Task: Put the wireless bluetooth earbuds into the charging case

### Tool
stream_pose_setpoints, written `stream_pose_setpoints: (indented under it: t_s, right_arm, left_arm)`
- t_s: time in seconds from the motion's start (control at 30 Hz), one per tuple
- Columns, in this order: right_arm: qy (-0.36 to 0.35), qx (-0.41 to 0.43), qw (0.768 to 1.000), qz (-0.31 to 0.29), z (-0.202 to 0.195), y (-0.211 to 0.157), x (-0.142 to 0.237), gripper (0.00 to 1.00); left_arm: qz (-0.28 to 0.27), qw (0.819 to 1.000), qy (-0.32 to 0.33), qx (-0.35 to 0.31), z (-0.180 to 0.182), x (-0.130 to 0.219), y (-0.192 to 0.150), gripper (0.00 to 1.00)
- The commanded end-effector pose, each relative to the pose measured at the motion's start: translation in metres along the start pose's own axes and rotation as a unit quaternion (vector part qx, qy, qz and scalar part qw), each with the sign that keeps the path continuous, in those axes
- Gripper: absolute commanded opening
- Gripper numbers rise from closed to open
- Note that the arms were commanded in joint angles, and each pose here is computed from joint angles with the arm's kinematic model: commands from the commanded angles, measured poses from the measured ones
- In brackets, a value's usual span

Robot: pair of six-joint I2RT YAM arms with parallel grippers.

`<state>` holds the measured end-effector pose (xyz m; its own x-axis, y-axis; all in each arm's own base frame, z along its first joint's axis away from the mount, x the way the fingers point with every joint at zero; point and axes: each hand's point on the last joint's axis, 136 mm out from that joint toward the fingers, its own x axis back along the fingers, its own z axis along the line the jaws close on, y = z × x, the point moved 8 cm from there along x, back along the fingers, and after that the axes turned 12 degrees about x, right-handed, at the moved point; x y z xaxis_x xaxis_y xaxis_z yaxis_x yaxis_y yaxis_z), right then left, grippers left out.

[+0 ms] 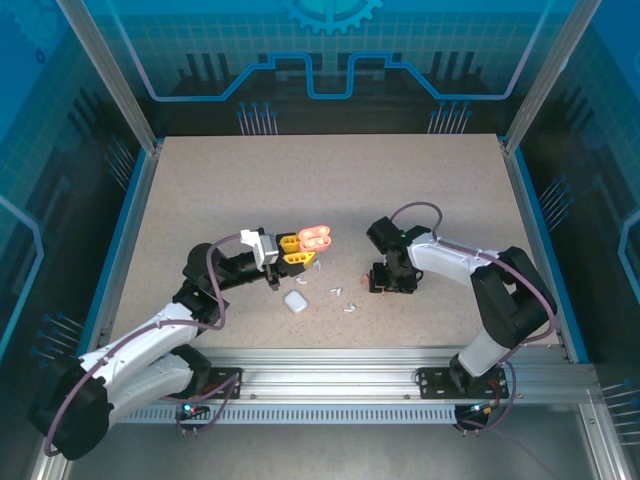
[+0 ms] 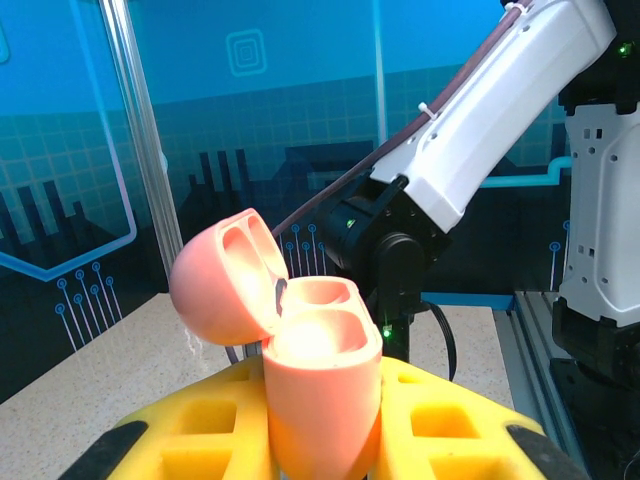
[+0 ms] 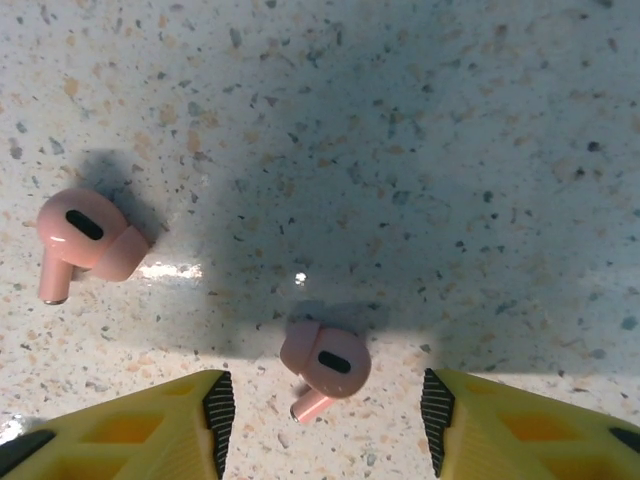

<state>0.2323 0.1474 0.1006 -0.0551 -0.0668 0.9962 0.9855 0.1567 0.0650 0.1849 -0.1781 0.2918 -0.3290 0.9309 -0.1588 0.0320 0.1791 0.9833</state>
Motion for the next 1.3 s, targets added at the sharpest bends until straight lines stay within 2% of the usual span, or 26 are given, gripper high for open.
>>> stream_pose_setpoints:
  t_s: [0.0,0.53,1.27]
  right_arm:
    - [-0.003,0.000,1.000,-0.008,0.006,0.006,-0.002,0.52]
    - [-0.011,0.003,1.000,-0.003,0.008,0.012,-0.009,0.38]
    - [-0.015,0.026,1.000,0.001,0.013,0.011,-0.014,0.27]
  left_arm:
    - [-0.003,1.000,-0.002,-0.009,-0.003,0.002,-0.001,0.00]
    - [-0.002,1.000,-0.002,-0.006,-0.004,0.002,-0.001,0.00]
    - [0.005,1.000,0.005,-0.003,-0.004,0.005,-0.003,0.00]
